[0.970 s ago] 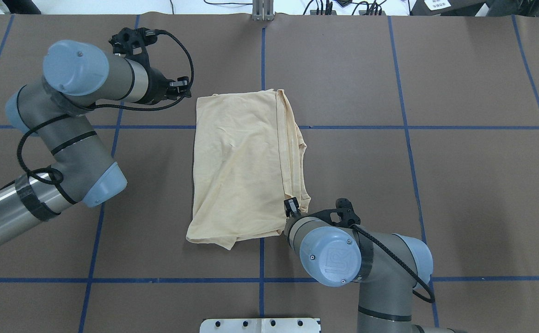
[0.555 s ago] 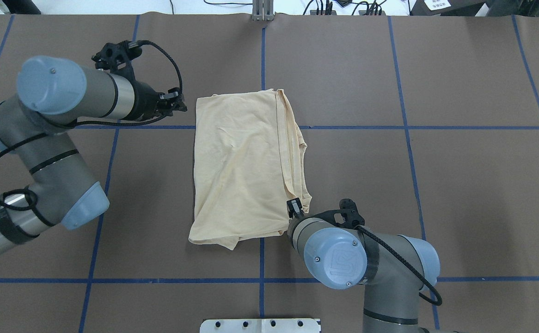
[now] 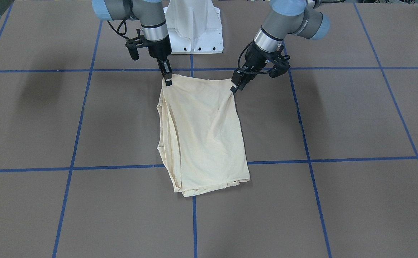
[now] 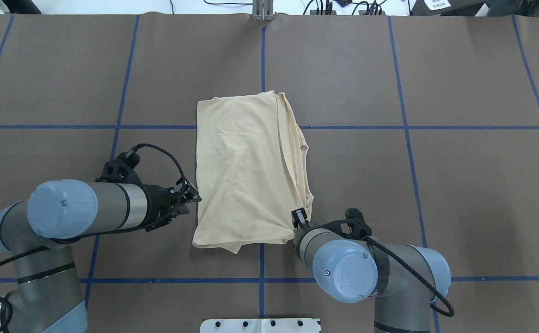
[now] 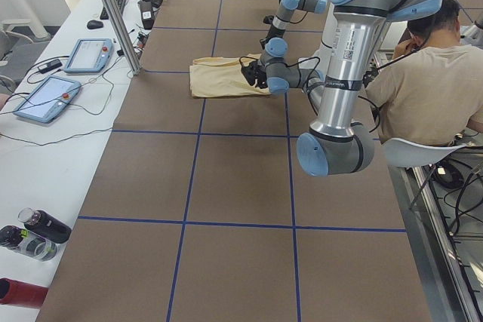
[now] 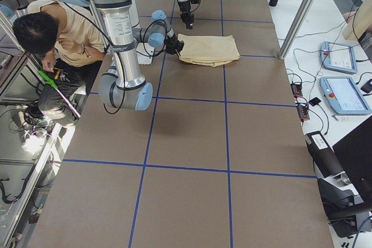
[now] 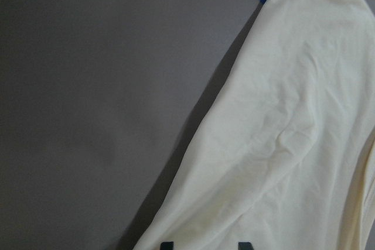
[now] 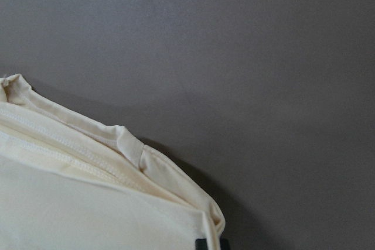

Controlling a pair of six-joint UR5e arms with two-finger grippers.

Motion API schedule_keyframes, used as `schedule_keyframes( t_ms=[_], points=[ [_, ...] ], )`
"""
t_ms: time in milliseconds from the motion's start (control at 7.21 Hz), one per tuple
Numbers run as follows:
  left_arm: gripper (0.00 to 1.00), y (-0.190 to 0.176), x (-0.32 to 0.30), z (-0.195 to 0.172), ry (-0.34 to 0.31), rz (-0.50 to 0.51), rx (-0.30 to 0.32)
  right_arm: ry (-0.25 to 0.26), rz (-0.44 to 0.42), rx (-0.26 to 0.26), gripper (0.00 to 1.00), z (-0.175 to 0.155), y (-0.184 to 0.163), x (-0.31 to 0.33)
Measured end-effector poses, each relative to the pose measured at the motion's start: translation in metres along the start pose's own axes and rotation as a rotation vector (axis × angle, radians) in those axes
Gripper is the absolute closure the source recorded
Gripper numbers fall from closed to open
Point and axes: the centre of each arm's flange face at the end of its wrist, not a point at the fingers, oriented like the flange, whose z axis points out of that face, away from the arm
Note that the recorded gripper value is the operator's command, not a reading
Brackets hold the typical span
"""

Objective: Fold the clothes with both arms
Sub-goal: 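Grasp the shirt's edge nearest the robot with the left gripper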

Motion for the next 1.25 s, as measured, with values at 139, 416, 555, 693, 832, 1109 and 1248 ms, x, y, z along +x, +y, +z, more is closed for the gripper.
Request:
schedule_keyframes(
  t_ms=[139,416,555,693,832,1109,1248],
  points=[
    [0.52,0.007,-0.007,0.008,-0.015,-0.010,-0.001,0.000,-0.001,0.000,1.00,0.000,0.000,0.000],
    [0.52,0.012,-0.011,0.011,-0.051,-0.016,0.009,0.000,-0.001,-0.001,1.00,0.000,0.000,0.000],
    [0.52,0.016,-0.015,0.013,-0.072,-0.015,0.010,0.001,-0.001,-0.001,1.00,0.000,0.000,0.000],
    [0.52,0.025,-0.021,0.017,-0.091,-0.018,0.002,0.001,-0.001,-0.001,1.00,0.000,0.000,0.000],
    [0.52,0.033,-0.027,0.022,-0.106,-0.025,-0.007,0.001,-0.001,-0.001,1.00,0.000,0.000,0.000],
    [0.60,0.044,-0.034,0.027,-0.124,-0.025,-0.020,0.001,0.000,-0.002,1.00,-0.001,0.000,0.000],
    [0.71,0.048,-0.037,0.028,-0.130,-0.023,-0.026,-0.001,0.000,-0.005,1.00,-0.003,0.000,-0.001]
  ],
)
